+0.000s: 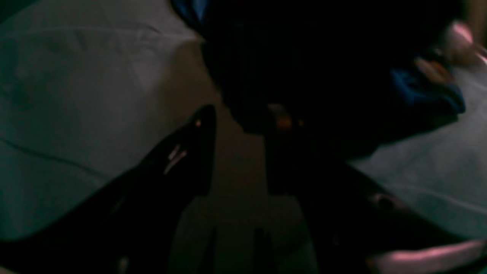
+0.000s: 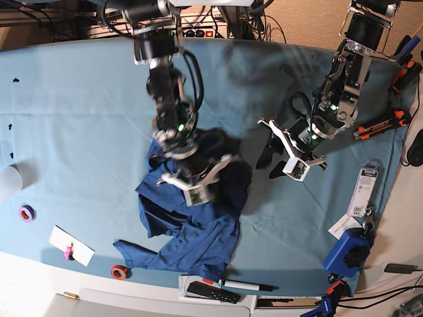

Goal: Layout the t-shirt on the table in an organized manner, then fold the t-shirt properly
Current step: 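Grasp the t-shirt fabric with the right gripper and lift it, then drag the held fabric with the right gripper away from the left gripper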

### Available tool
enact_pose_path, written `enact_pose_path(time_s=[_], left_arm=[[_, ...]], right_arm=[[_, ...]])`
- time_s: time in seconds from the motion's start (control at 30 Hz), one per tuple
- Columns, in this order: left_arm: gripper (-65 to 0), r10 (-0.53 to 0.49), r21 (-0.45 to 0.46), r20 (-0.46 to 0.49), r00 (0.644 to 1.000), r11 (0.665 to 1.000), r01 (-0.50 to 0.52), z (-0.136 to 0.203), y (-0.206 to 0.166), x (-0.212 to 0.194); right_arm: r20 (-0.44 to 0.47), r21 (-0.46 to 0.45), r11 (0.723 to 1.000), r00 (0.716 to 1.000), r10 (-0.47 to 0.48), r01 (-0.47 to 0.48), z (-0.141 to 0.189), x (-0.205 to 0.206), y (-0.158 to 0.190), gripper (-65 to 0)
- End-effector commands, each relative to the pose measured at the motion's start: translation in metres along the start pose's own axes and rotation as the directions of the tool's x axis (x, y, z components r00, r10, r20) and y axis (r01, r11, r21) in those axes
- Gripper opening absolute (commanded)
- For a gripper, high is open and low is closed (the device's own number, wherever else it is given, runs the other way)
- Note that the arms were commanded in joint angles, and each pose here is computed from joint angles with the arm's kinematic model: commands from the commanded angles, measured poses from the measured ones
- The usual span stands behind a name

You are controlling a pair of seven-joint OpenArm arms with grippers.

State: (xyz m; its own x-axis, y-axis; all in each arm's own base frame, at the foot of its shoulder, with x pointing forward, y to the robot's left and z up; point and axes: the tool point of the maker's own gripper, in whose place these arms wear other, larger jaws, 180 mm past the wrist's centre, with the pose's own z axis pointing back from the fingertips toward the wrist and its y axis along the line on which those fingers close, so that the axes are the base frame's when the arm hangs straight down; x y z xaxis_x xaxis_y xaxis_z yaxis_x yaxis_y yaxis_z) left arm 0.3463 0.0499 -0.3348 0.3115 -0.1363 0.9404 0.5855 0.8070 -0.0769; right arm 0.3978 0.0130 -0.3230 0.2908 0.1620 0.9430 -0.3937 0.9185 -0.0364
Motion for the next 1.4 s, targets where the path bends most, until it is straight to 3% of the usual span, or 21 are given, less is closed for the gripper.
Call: enact_pose_path(time_s=[0.0, 0.17, 0.4, 0.6, 0.77, 0.97, 1.03, 1.2, 1.3, 1.37], left_arm=[[-42.2, -0.014, 0.001, 0.057, 0.998, 1.0, 0.014, 0.0, 0.004, 0.019], [-42.2, -0.014, 0.001, 0.056, 0.998, 1.0, 0.014, 0.0, 0.004, 0.019], [-42.2, -0.014, 0.001, 0.042, 0.999, 1.0, 0.014, 0.0, 0.004, 0.016], [-42.2, -0.013, 0.001, 0.042, 0.999, 1.0, 0.013, 0.0, 0.004, 0.016], [-42.2, -0.014, 0.001, 0.043, 0.999, 1.0, 0.014, 0.0, 0.004, 0.016], [-42.2, -0.014, 0.001, 0.043, 0.999, 1.0, 0.014, 0.0, 0.004, 0.016], [-42.2, -0.014, 0.001, 0.043, 0.999, 1.0, 0.014, 0.0, 0.004, 0.017], [-42.2, -0.037, 0.008, 0.035, 0.999, 0.999, 0.037, 0.0, 0.005, 0.015], [-42.2, -0.049, 0.011, 0.031, 0.998, 0.999, 0.049, -0.001, 0.006, 0.014], [-42.2, -0.049, 0.011, 0.031, 0.998, 0.999, 0.049, -0.001, 0.006, 0.014]], right_arm=[[0.078, 0.024, 1.0, 0.997, 0.012, -0.014, 0.005, 0.028, 0.01, -63.2], [0.065, 0.092, 0.991, 0.994, 0.091, -0.096, 0.038, 0.032, 0.05, -63.2], [-0.088, 0.122, 0.978, 0.98, 0.179, -0.167, 0.074, -0.001, 0.058, -63.2], [-0.269, 0.25, 0.936, 0.911, 0.312, -0.247, 0.108, -0.043, 0.062, -63.2], [-0.298, 0.397, 0.895, 0.894, 0.334, -0.202, 0.139, -0.049, 0.083, -63.2], [-0.185, 0.595, 0.793, 0.938, 0.293, -0.13, 0.162, -0.03, 0.127, -63.1], [-0.173, 0.619, 0.778, 0.949, 0.265, -0.105, 0.165, -0.026, 0.133, -61.9], [-0.152, 0.664, 0.746, 0.969, 0.193, -0.044, 0.171, -0.016, 0.145, -33.9], [-0.116, 0.697, 0.717, 0.985, 0.128, -0.011, 0.176, -0.004, 0.154, -33.6], [-0.076, 0.691, 0.723, 0.992, 0.1, -0.02, 0.174, 0.005, 0.153, -33.6]])
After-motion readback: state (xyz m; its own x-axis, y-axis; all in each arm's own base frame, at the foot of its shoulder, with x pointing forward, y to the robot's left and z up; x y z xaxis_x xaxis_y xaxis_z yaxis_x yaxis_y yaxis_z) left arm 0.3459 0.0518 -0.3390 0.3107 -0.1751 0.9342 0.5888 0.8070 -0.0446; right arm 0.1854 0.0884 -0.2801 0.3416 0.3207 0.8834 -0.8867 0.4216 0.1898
